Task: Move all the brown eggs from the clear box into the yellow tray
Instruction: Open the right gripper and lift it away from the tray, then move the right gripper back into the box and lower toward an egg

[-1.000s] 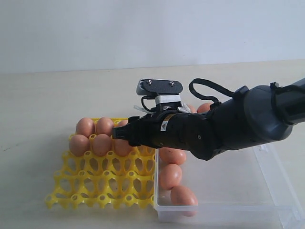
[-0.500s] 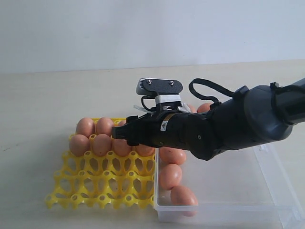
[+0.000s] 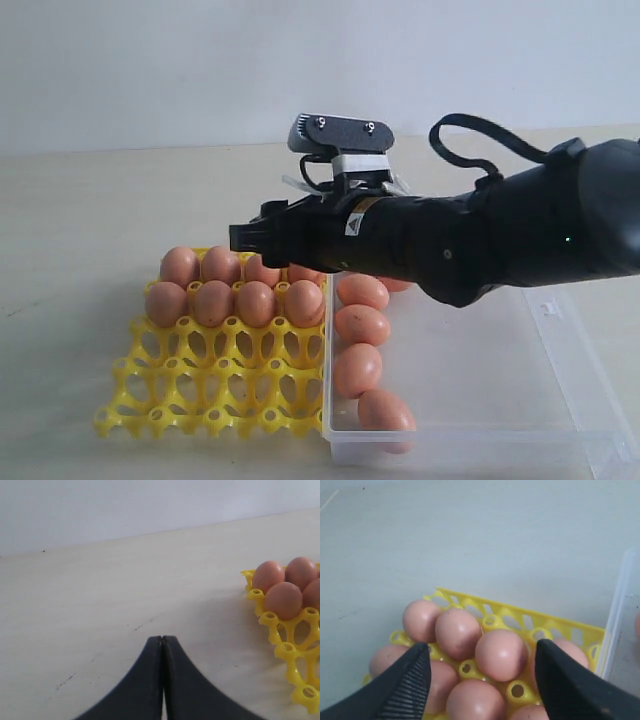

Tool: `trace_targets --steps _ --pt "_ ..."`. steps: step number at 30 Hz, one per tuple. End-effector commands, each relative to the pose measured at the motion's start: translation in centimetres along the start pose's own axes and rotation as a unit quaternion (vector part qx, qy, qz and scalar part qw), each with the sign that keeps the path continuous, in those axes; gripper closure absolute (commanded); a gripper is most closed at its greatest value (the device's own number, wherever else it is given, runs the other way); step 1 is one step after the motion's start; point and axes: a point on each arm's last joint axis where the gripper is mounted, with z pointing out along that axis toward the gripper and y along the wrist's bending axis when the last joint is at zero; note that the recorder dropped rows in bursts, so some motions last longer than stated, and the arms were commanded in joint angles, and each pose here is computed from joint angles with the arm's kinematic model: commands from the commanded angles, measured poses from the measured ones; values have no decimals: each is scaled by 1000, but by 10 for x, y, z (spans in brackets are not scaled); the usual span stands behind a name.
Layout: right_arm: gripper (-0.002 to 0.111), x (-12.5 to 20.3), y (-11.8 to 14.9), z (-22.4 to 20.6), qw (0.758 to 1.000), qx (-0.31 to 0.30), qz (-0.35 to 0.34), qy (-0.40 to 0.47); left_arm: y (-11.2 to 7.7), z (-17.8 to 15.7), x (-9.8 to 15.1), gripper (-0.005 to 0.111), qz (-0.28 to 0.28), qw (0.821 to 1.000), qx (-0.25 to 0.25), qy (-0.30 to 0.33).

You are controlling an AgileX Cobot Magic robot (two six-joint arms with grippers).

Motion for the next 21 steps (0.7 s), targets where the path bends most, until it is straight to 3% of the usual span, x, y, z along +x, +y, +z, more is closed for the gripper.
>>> trace_targets --steps 1,13,21 --pt "48 -13 -2 -19 1000 1 -30 10 0 0 -2 107 -2 1000 4 -7" --pt "43 -46 -43 -66 990 61 -85 92 0 0 -2 107 -2 1000 4 -7" --pt "43 -68 -55 -63 968 102 -122 193 0 0 -2 107 -2 1000 4 -7"
